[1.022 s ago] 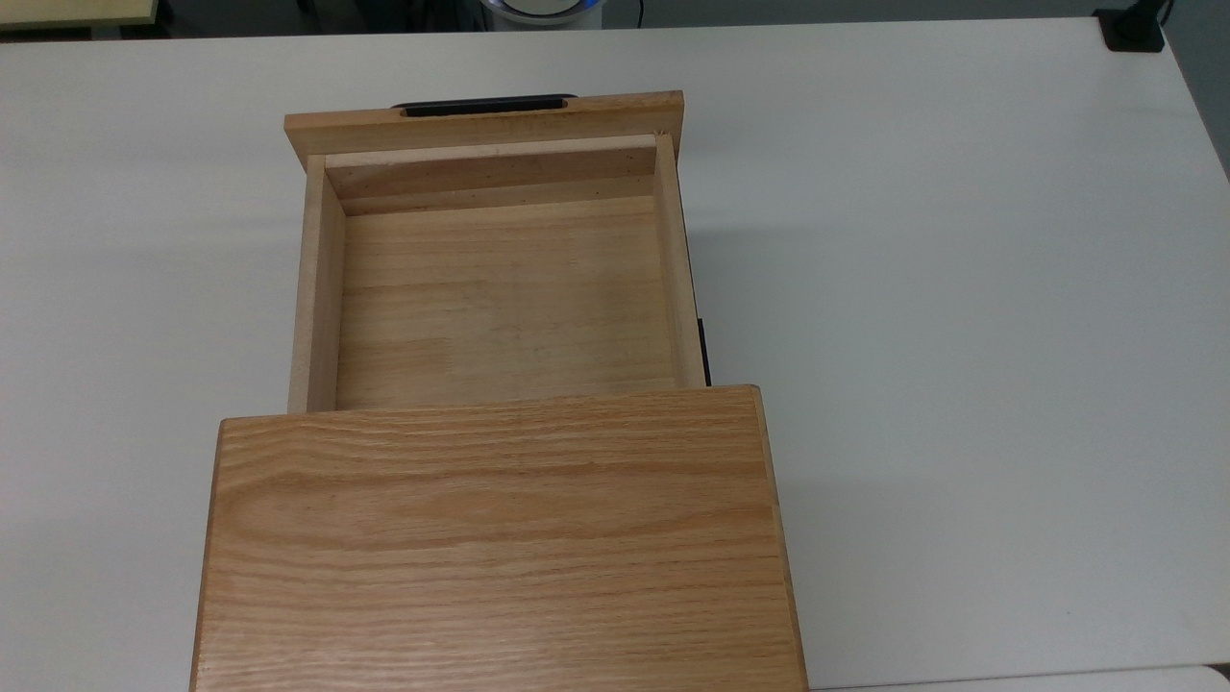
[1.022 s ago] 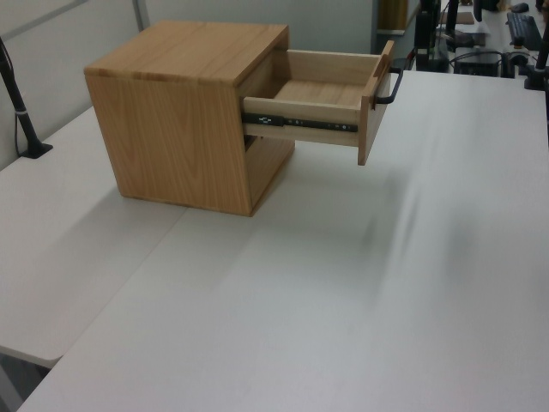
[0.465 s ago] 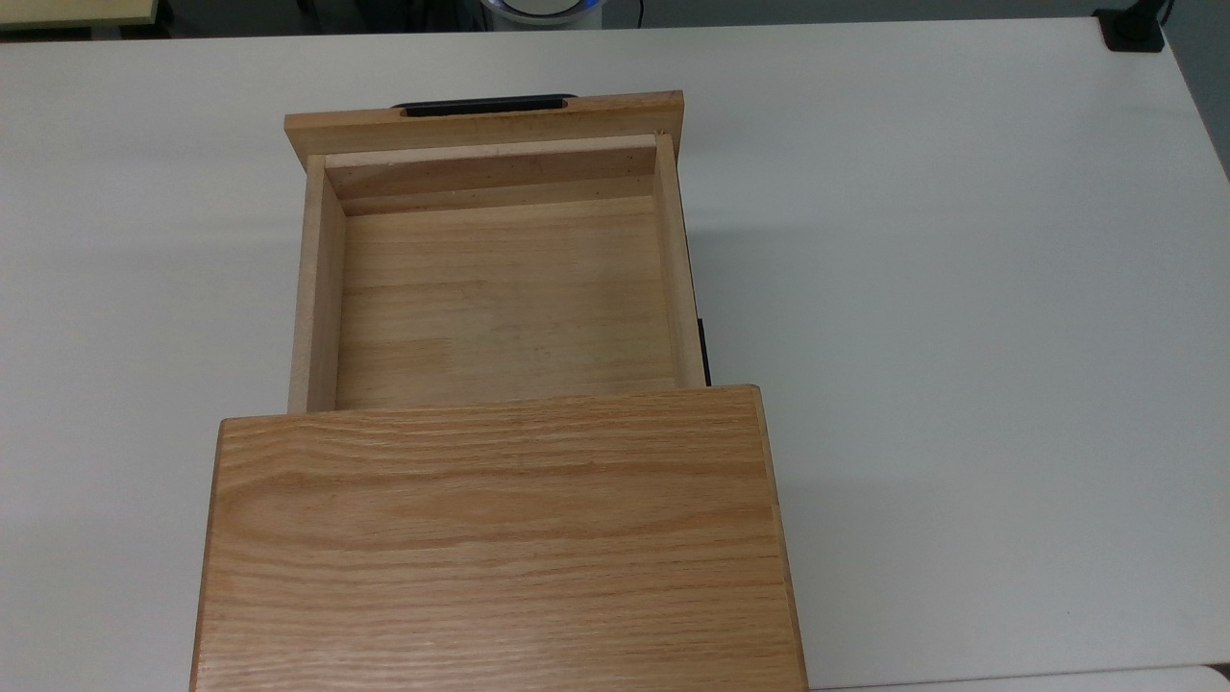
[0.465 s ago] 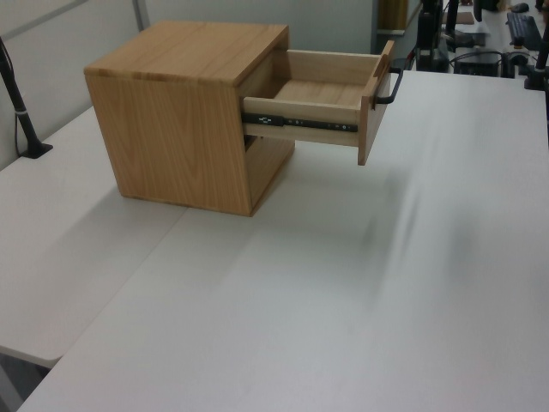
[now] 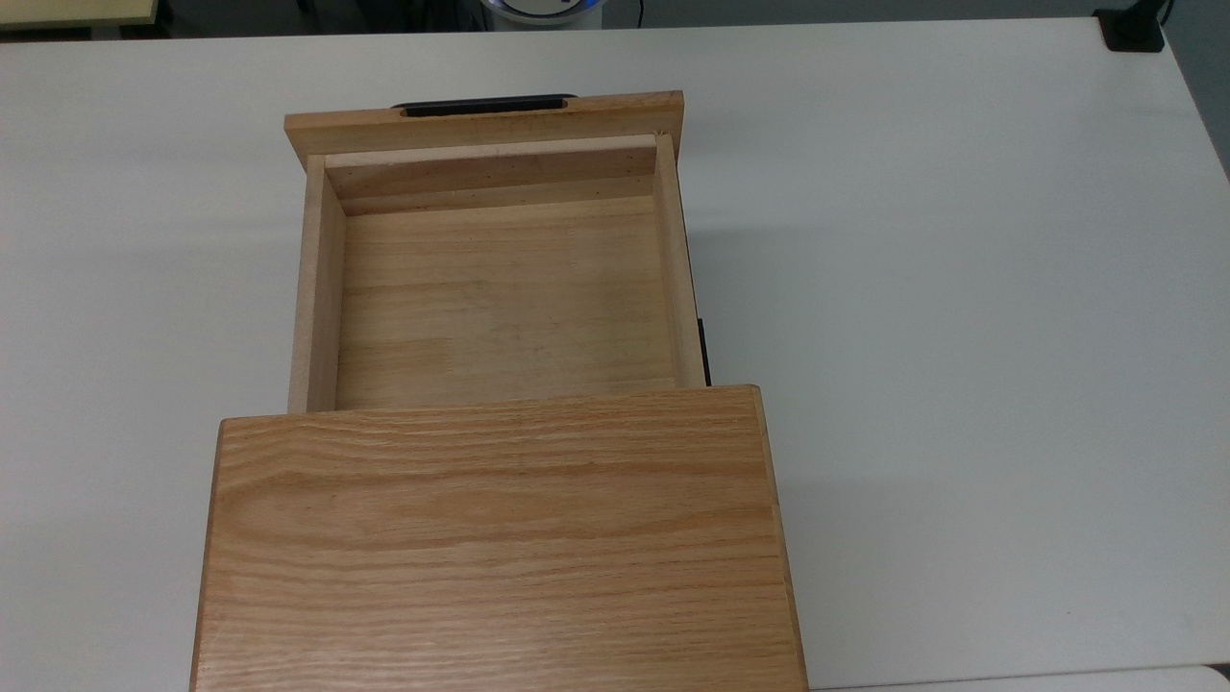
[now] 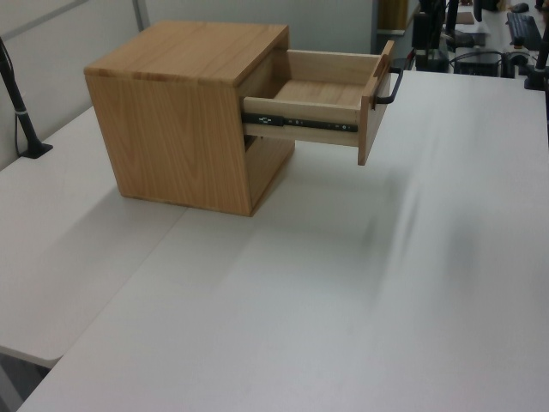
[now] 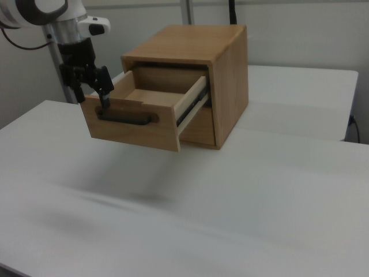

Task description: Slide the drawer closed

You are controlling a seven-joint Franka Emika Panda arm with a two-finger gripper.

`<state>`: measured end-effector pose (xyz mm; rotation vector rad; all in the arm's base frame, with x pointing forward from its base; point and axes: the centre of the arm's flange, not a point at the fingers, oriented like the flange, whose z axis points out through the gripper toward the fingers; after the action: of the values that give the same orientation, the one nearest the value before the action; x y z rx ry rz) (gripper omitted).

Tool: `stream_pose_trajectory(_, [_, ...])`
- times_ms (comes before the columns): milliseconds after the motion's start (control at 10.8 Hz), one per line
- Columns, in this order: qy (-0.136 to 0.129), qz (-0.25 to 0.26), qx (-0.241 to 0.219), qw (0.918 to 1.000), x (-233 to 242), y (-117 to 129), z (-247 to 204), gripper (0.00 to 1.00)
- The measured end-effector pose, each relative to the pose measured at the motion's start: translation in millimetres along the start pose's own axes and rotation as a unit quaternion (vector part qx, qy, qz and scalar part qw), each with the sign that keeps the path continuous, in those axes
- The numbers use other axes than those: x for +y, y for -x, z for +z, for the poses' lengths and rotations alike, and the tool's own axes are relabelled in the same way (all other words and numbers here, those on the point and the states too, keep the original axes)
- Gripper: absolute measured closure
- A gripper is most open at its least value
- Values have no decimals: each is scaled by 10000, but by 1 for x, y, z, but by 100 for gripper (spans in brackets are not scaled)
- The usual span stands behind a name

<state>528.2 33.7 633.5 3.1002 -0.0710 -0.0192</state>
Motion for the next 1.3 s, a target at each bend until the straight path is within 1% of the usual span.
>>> stream_pose_trajectory(93, [-58,296,146,9994,-1,-4,-2,0])
stream_pose_trajectory(186, [-218,742,309,9965,-4,-9,-4,0])
stream_pose_trajectory(279, [-379,1368,495,9886,-5,-16,-6,0])
stream_pose_trajectory(372, [-431,1634,541,9841,-4,-18,-7,0])
stream_pose_trajectory(465, [-432,1652,540,9838,-3,-18,-6,3])
stream_pose_trajectory(558, [-406,1272,530,9896,-4,-19,-4,4])
stream_pose_trajectory(650, [-335,510,361,9975,-4,-18,4,18])
stream_pose_trajectory(743, [-302,-18,237,9993,-3,-17,9,26])
stream_pose_trajectory(836, [-287,-375,143,9988,-3,-18,15,31])
stream_pose_trajectory(1022, [-277,-838,-62,9961,-2,-26,37,75])
stream_pose_trajectory(1115, [-171,-1006,-227,9945,-1,-33,55,78])
stream_pose_trajectory(1208, [-117,-1073,-358,9935,1,-39,70,89])
stream_pose_trajectory(1301, [-110,-1077,-358,9935,1,-44,77,90])
